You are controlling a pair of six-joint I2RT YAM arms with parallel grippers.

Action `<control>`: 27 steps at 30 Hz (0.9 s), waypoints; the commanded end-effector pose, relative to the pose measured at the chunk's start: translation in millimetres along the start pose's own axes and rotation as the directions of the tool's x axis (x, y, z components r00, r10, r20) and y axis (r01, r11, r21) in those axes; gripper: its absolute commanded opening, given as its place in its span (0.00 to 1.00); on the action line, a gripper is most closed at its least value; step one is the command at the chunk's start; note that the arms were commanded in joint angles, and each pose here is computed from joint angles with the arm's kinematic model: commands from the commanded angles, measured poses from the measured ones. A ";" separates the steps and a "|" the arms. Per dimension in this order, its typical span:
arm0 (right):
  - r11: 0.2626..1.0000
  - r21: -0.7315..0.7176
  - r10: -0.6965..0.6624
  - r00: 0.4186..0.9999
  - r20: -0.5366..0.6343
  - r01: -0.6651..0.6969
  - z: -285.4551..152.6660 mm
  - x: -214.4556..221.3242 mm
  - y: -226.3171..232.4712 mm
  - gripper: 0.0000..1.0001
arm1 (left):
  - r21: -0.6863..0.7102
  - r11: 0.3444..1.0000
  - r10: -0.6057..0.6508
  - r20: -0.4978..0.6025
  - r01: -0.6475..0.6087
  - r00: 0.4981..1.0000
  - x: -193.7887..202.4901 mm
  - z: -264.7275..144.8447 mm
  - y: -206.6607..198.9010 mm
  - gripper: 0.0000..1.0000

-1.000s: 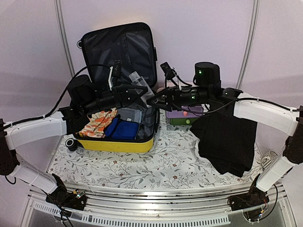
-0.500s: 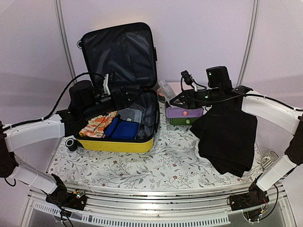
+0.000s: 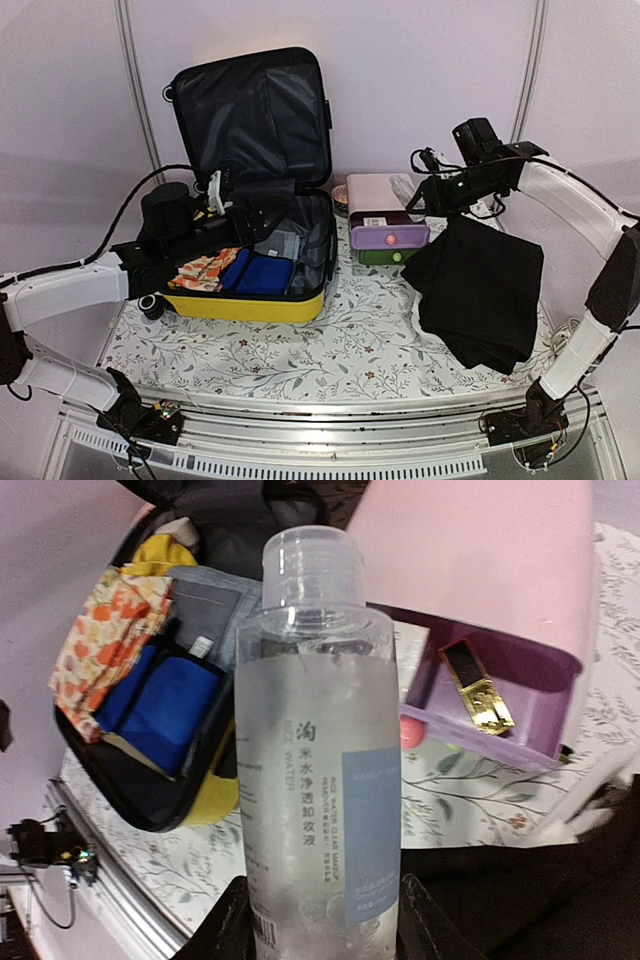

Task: Open, take out, and arrange the luggage
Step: Pass from the left arm to the right, then place the makeup in the drawer.

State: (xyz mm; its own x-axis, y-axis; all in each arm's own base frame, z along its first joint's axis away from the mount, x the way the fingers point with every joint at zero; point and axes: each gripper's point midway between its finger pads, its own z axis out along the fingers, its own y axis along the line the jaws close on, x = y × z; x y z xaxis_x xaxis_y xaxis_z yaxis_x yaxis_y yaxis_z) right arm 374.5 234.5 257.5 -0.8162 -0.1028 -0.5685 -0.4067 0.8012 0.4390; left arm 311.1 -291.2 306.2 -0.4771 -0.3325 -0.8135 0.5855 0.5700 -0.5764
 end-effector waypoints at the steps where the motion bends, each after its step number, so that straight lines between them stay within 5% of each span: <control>1: 0.947 0.296 -0.091 0.988 -0.123 0.124 -10.9 9.6 -51.6 0.30 | -0.001 1.000 0.030 0.009 -0.030 1.000 -2.7 0.8 3.2 0.98; 11: 0.704 0.628 -0.172 0.938 -0.302 0.331 -8.1 7.9 -115.5 0.30 | 0.033 0.999 0.037 -0.019 -0.036 0.999 0.1 9.1 -1.6 0.98; 27: 0.466 0.638 -0.365 0.789 -0.493 0.614 21.1 -5.8 -121.4 0.29 | 0.080 0.996 0.053 -0.059 -0.048 0.997 0.0 16.7 -8.0 0.98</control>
State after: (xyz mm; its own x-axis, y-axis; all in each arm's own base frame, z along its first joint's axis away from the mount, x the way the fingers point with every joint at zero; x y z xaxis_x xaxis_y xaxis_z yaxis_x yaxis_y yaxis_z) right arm 423.1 157.9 187.1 -0.7326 -0.6105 -0.3009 -0.4304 0.7580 -0.4901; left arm 314.6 -308.8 297.8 -0.5050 -0.2617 -0.8225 0.6337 0.5346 -0.5592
